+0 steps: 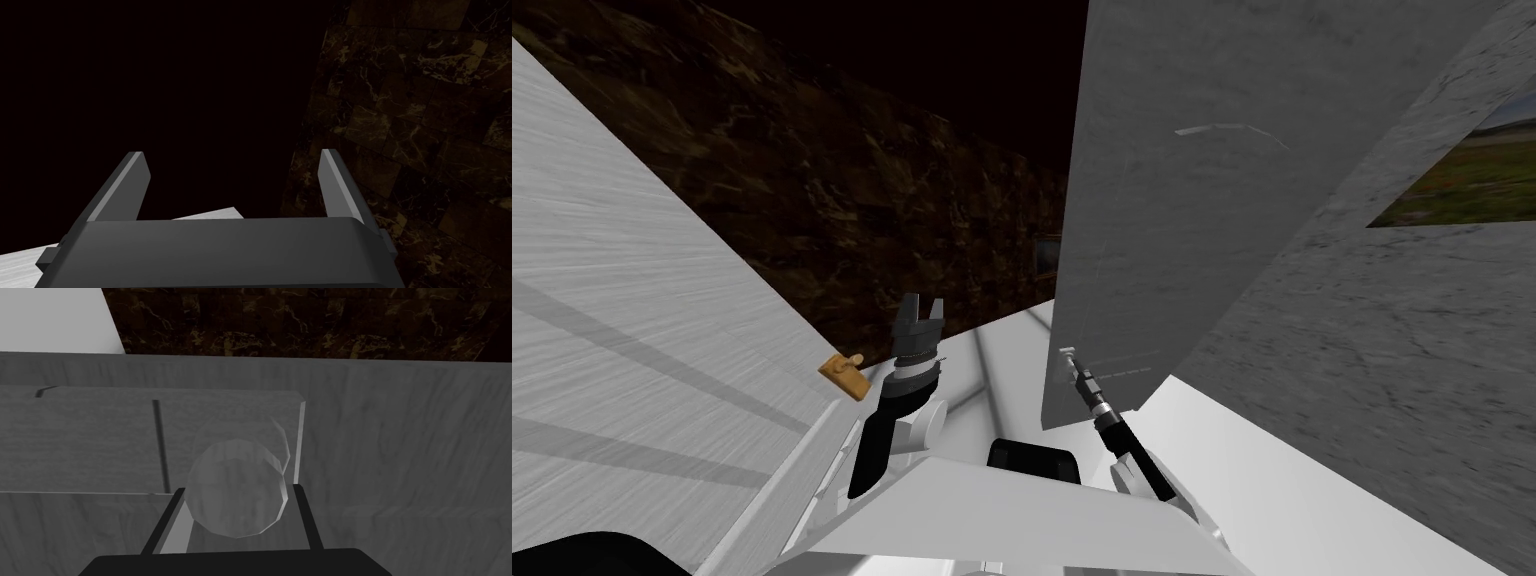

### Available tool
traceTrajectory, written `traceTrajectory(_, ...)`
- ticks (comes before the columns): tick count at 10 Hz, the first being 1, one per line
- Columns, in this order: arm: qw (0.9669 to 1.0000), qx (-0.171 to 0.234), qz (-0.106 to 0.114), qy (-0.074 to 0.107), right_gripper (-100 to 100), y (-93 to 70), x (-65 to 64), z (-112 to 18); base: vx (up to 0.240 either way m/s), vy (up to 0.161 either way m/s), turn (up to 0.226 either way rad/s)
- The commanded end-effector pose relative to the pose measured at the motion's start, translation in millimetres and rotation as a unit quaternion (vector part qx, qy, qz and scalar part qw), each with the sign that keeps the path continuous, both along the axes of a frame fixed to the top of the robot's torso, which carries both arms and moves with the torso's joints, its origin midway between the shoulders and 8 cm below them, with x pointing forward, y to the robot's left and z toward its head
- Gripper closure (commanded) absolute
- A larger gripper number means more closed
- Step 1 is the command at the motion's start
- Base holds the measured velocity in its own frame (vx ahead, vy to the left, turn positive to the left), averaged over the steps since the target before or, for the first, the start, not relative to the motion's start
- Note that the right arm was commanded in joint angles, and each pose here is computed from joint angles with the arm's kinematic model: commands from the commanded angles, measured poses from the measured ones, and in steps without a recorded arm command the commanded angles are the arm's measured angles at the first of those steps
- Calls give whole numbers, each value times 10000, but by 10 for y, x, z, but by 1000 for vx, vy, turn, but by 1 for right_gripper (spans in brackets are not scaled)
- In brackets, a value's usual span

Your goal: Push the door open

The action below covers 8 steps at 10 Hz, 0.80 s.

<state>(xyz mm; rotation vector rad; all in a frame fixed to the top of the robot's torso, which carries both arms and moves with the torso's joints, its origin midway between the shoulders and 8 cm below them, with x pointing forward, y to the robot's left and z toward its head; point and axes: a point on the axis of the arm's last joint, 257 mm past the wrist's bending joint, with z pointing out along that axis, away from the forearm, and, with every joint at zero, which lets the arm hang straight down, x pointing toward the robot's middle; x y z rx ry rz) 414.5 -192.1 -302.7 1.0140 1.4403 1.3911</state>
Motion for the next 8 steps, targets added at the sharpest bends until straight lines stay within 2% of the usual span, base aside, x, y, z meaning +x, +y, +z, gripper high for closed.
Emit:
traceTrajectory(1, 9998, -12, -184, -71, 100, -128, 160, 68, 89, 93, -61)
traceTrajectory(4, 9991, 12, -426, -68, 100, -270, 331, 77, 94, 92, -56)
traceTrajectory(5, 9994, 63, -345, -13, -100, -211, 234, 47, -136, 53, -89)
traceTrajectory(8, 9994, 161, -299, 32, -100, -167, 138, 58, -242, -14, -64)
